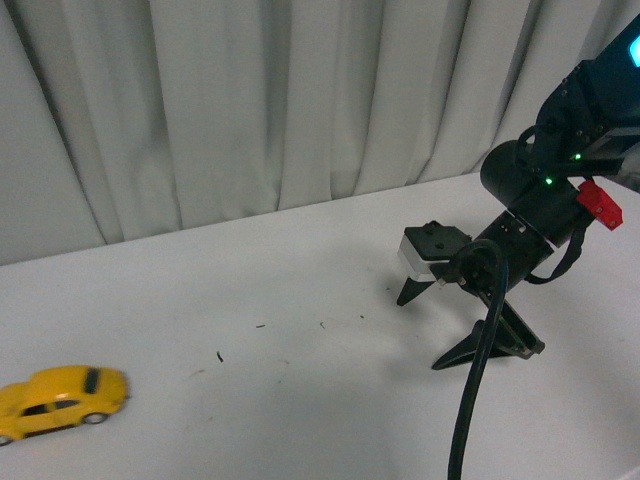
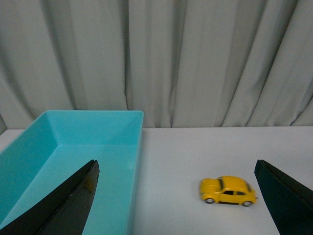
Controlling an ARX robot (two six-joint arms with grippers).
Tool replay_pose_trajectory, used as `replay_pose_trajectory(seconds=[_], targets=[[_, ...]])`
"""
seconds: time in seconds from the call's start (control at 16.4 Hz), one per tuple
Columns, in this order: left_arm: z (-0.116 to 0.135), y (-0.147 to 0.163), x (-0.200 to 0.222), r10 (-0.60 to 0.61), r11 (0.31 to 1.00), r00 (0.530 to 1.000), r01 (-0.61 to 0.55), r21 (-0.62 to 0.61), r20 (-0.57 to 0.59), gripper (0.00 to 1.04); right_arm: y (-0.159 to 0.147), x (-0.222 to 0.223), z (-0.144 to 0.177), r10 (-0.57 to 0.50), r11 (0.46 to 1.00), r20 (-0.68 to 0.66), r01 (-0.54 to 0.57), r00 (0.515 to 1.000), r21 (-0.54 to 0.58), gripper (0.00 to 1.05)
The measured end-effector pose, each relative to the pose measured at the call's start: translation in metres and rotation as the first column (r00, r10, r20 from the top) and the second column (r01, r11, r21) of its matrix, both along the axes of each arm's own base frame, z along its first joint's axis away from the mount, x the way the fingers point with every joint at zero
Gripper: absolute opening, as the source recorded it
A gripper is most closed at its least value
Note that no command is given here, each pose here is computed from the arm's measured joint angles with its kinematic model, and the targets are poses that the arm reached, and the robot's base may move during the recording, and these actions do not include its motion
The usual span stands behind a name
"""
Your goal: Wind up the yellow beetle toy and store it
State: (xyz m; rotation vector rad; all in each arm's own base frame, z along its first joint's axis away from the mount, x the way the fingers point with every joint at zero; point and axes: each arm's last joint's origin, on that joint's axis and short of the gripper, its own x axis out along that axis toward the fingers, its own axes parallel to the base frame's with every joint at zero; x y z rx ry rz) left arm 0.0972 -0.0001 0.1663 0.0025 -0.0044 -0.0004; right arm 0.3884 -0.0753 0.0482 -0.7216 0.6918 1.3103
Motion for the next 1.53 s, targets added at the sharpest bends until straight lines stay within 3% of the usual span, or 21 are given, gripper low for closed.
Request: replay_pose_trajectory(seconds=[0.85, 0.98, 1.16, 1.4, 1.47, 1.53], targets=[[0.0, 0.0, 0.0, 0.0, 1.0, 1.0, 0.0, 0.0, 0.0, 0.98, 0.009, 0.02, 0.015, 0.036, 0.999, 0.116, -0.036, 0.993, -0.004, 0.98], [0.0, 0.0, 0.0, 0.0, 1.0, 1.0, 0.0, 0.0, 0.0, 0.98, 0.02, 0.05, 0.104, 0.059, 0.998, 0.321, -0.051, 0.945, -0.034, 0.98], [0.0, 0.0, 0.0, 0.0, 1.0, 1.0, 0.0, 0.0, 0.0, 0.98, 0.03, 0.047, 0.14, 0.073, 0.997, 0.378, -0.061, 0.923, -0.043, 0.98], [0.0, 0.0, 0.0, 0.0, 1.0, 1.0, 0.0, 0.0, 0.0, 0.98, 0.045, 0.028, 0.186, 0.062, 0.998, 0.539, -0.036, 0.84, -0.057, 0.98], [0.0, 0.0, 0.0, 0.001, 1.0, 1.0, -0.001, 0.0, 0.0, 0.98, 0.051, 0.026, 0.186, -0.042, 0.986, 0.67, 0.138, 0.742, -0.092, 0.92], [0.0, 0.0, 0.0, 0.0, 1.0, 1.0, 0.0, 0.0, 0.0, 0.98, 0.055, 0.011, 0.181, -0.254, 0.917, 0.745, 0.398, 0.617, -0.017, 0.81]])
